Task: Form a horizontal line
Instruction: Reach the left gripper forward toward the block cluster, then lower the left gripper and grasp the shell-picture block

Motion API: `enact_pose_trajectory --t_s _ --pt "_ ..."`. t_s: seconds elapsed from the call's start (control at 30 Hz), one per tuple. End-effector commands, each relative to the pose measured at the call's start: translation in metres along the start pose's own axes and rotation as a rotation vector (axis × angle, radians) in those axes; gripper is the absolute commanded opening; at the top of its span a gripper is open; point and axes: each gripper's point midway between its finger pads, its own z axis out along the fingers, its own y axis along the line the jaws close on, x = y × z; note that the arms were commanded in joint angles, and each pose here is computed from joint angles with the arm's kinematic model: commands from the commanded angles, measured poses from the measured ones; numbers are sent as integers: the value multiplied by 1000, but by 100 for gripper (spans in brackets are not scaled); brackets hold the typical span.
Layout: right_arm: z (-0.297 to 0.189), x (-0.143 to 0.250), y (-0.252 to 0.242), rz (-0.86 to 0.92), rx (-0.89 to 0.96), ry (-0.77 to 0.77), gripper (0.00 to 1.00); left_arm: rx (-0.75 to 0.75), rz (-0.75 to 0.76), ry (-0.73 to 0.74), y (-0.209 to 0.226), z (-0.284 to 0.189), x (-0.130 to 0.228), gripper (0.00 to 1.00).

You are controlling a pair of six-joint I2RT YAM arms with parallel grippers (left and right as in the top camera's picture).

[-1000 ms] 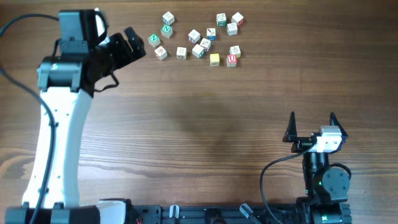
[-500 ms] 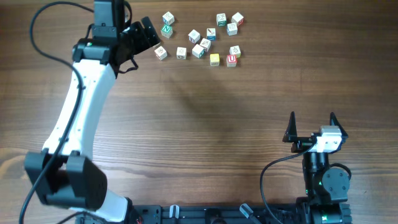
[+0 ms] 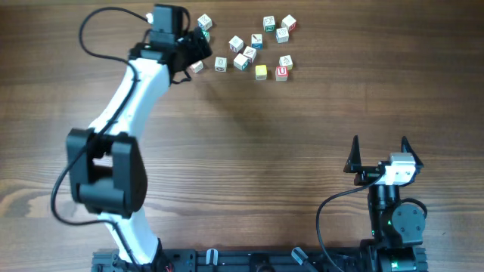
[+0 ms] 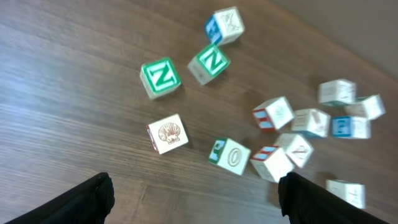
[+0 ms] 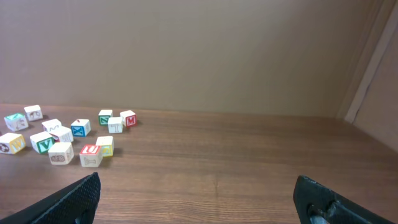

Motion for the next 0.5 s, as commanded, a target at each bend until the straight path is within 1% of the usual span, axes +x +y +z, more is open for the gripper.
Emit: enact_pose_trajectory --t_s 0.0,0.13,0.2,0.3,0.47 --pt "0 0 -3 -12 18 0 100 -94 -70 -46 6 20 2 90" --pt "0 0 -3 -12 18 0 100 -81 -142 -60 3 34 4 90" --pt "0 0 -3 -13 18 0 100 -76 -150 -66 2 39 3 90" --pt "0 0 -3 -12 18 0 100 -120 -219 -89 12 45 3 89" --pt "0 0 -3 -12 18 0 100 -132 -263 -89 17 62 9 89"
